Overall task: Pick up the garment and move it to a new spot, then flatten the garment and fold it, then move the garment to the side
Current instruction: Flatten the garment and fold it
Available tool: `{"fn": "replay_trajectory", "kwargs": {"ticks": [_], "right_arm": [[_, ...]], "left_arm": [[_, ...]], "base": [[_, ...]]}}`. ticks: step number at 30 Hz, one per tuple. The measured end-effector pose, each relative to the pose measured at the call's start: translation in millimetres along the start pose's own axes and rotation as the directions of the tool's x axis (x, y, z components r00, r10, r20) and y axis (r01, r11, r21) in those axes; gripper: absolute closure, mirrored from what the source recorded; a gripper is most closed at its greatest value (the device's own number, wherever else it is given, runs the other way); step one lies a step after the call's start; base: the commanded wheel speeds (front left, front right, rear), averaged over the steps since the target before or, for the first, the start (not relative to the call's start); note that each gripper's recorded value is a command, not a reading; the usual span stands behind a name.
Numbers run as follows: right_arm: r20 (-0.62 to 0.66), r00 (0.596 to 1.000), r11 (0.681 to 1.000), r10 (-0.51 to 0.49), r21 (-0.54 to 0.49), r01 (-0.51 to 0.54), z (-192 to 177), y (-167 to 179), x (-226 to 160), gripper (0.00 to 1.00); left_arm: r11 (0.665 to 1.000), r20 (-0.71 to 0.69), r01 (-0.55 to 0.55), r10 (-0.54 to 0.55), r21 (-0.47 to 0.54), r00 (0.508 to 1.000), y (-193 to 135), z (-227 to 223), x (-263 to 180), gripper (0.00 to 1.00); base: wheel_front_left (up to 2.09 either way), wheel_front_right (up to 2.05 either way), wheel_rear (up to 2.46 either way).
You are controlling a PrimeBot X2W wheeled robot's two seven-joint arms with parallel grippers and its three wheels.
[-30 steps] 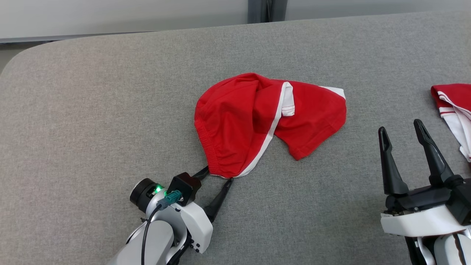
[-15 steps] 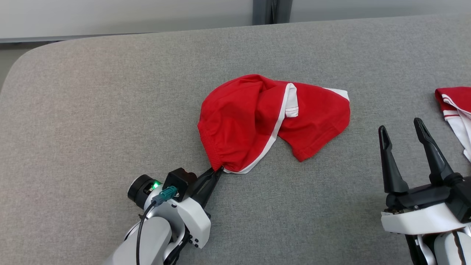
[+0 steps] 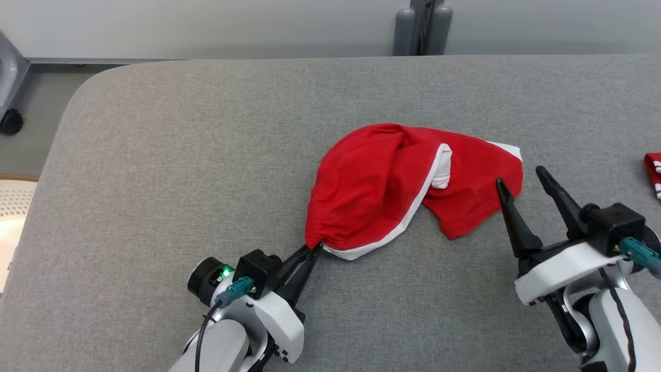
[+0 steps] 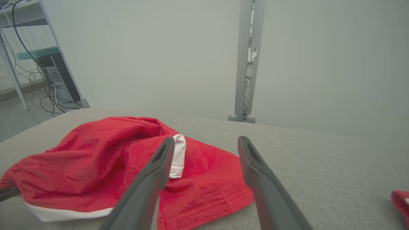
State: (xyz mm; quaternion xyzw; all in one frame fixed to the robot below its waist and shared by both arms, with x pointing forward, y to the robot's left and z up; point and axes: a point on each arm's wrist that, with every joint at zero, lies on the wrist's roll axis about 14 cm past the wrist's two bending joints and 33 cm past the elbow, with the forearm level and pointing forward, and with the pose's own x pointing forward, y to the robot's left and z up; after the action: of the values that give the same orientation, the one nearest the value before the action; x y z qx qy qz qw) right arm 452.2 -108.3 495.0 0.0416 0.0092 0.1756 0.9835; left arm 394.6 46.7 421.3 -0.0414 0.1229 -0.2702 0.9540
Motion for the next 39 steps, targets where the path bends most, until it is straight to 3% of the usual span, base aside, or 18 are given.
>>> {"fn": "replay_trajectory", "kwargs": {"ticks": [12, 25, 26, 27, 28, 29, 39], "right_arm": [[-0.231, 0.965, 0.992, 0.125, 0.004, -0.127, -56.0, 22.7, 36.3, 0.00], [-0.314, 0.927, 0.974, 0.206, -0.022, -0.224, -89.5, 42.6, 51.0, 0.00], [-0.319, 0.925, 0.974, 0.207, -0.020, -0.225, -90.9, 42.7, 51.2, 0.11], [-0.321, 0.924, 0.974, 0.209, -0.019, -0.227, -91.8, 43.3, 51.2, 0.55], [-0.323, 0.922, 0.973, 0.213, -0.018, -0.231, -92.2, 44.6, 51.3, 0.73], [-0.323, 0.921, 0.973, 0.215, -0.014, -0.232, -92.2, 45.4, 51.5, 1.00], [-0.313, 0.927, 0.973, 0.208, -0.030, -0.229, -86.3, 37.5, 49.6, 1.00]], "left_arm": [[0.999, -0.003, -0.047, 0.047, -0.021, 0.999, 10.5, -4.1, -7.7, 1.00], [0.997, -0.008, -0.073, 0.073, -0.029, 0.997, 19.7, -6.4, -7.1, 1.00], [0.997, -0.007, -0.074, 0.073, -0.029, 0.997, 19.7, -6.1, -7.2, 1.00], [0.997, -0.007, -0.074, 0.074, -0.029, 0.997, 19.9, -5.9, -7.4, 1.00], [0.997, -0.007, -0.075, 0.075, -0.029, 0.997, 19.9, -5.9, -7.5, 1.00], [0.997, -0.006, -0.075, 0.075, -0.029, 0.997, 20.0, -5.6, -7.6, 1.00], [0.996, -0.002, -0.087, 0.087, -0.023, 0.996, 24.7, -3.2, -9.0, 1.00]], "base": [[0.00, 0.00, 0.00], [0.00, 0.00, 0.00], [0.00, 0.00, 0.00], [0.00, 0.00, 0.00], [0.00, 0.00, 0.00], [0.00, 0.00, 0.00], [0.00, 0.00, 0.00]]}}
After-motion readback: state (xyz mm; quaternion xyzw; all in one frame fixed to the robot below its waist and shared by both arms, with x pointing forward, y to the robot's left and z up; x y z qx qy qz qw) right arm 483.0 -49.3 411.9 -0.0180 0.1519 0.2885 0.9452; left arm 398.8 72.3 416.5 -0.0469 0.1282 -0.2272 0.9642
